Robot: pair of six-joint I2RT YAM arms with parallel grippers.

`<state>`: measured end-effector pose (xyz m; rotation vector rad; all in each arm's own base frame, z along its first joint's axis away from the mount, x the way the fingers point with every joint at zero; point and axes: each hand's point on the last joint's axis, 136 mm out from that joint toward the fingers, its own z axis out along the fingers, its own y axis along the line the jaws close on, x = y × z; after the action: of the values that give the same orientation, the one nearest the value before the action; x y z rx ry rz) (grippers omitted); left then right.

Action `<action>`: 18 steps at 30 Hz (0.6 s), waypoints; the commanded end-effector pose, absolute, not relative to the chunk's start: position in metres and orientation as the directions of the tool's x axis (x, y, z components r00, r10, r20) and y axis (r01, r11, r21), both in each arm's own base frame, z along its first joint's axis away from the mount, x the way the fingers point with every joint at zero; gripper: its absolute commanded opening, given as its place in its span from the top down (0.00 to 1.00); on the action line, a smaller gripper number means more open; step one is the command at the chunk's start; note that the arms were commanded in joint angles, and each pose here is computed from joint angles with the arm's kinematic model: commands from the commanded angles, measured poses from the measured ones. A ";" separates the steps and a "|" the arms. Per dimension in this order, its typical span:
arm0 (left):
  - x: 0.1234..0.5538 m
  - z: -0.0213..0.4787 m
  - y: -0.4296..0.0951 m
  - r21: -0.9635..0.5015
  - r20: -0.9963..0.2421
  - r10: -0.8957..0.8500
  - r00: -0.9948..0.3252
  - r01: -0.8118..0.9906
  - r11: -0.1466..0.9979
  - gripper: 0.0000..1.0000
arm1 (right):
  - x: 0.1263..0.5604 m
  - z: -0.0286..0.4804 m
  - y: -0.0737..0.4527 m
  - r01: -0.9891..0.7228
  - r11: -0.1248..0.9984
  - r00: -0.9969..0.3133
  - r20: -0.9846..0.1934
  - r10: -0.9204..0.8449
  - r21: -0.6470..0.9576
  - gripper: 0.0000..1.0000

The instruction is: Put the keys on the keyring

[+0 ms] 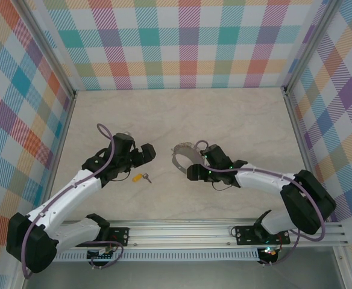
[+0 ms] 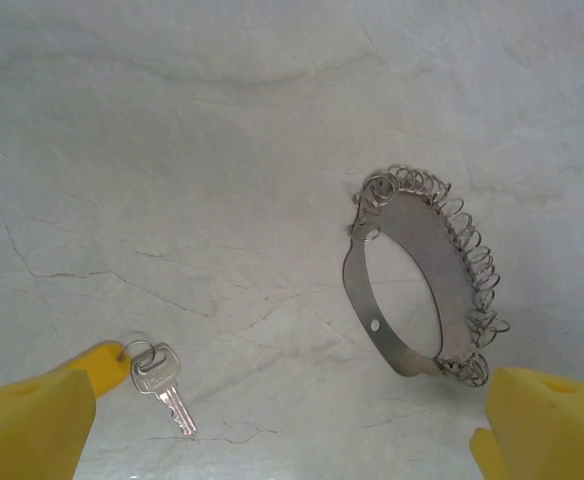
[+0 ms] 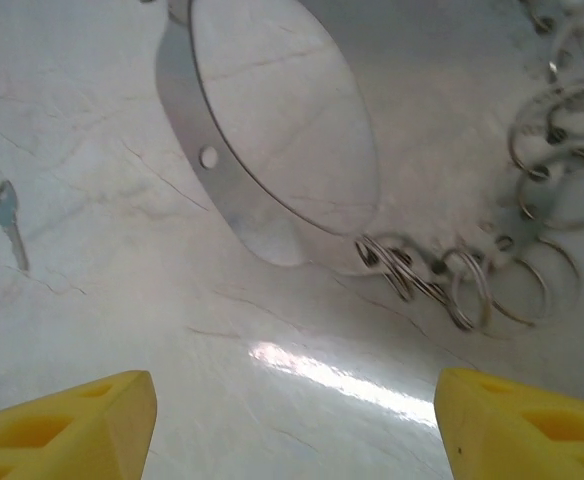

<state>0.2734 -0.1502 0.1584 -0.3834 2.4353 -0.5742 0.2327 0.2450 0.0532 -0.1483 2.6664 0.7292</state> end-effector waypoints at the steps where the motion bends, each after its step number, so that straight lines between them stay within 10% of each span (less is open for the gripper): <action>1: 0.272 0.153 -0.161 -0.505 -0.479 -0.400 -0.781 -0.128 0.854 0.00 | 0.231 0.053 0.238 -0.207 0.869 -0.918 -0.396 -0.014 0.449 0.27; 18: 0.276 0.150 -0.181 -0.452 -0.496 -0.332 -0.802 -0.088 0.888 0.01 | 0.250 0.040 0.262 -0.238 0.859 -0.922 -0.384 -0.053 0.453 0.30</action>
<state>0.2678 -0.1742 0.1345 -0.3151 2.5105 -0.5367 0.2381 0.2497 0.0305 -0.1789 2.7198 0.6799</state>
